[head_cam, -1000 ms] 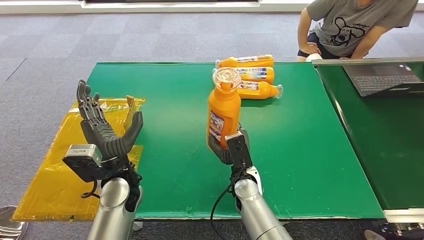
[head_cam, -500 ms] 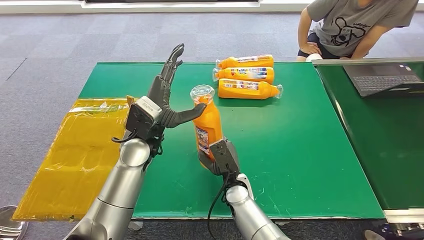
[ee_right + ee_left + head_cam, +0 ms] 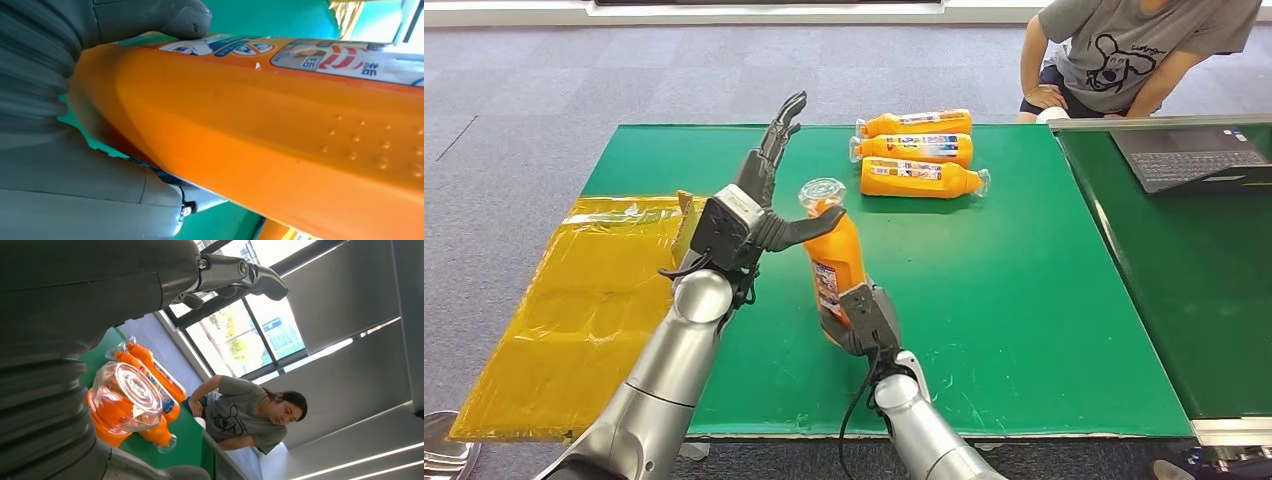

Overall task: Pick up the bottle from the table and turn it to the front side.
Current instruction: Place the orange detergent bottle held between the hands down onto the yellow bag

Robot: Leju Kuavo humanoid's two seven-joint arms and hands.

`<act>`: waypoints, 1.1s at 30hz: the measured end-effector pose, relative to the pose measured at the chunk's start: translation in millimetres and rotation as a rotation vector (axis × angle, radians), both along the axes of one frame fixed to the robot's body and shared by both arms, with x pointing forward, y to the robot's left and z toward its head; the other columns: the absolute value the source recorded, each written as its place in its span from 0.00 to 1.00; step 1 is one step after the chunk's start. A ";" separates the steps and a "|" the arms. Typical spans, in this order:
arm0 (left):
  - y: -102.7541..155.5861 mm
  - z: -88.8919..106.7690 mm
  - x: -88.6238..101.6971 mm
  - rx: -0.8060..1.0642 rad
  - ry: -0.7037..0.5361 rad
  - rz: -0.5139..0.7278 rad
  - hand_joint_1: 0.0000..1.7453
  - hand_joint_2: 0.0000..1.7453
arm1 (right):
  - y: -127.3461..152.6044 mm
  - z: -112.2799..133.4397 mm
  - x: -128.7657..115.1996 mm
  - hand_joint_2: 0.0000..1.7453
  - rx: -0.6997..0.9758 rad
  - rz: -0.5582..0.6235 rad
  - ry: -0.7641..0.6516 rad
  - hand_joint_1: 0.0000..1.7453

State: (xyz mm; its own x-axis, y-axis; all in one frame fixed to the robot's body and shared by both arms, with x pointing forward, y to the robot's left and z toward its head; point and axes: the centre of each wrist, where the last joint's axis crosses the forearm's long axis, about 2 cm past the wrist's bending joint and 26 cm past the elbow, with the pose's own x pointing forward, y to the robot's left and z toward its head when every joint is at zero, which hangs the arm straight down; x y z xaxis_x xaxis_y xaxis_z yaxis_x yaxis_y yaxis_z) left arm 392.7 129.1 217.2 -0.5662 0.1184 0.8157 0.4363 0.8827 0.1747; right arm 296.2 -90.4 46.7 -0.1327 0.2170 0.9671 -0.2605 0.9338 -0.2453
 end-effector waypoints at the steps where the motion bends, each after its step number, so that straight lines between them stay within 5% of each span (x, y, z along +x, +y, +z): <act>1: -1.1 0.6 0.5 0.008 0.000 -0.013 0.00 1.00 | -0.2 -0.4 -0.1 1.00 -0.011 -0.003 0.012 1.00; 11: -25.3 -1.6 13.7 0.192 0.037 -0.285 0.00 1.00 | -3.4 -10.2 -6.2 1.00 -0.099 -0.005 0.085 1.00; 21: -31.6 -8.2 19.6 0.258 0.079 -0.318 0.00 1.00 | -4.6 -10.8 -5.4 1.00 -0.116 -0.006 0.087 1.00; 33: -37.5 0.5 31.6 0.594 0.101 -0.310 0.00 1.00 | -4.9 -8.1 -1.5 1.00 -0.150 0.005 0.078 1.00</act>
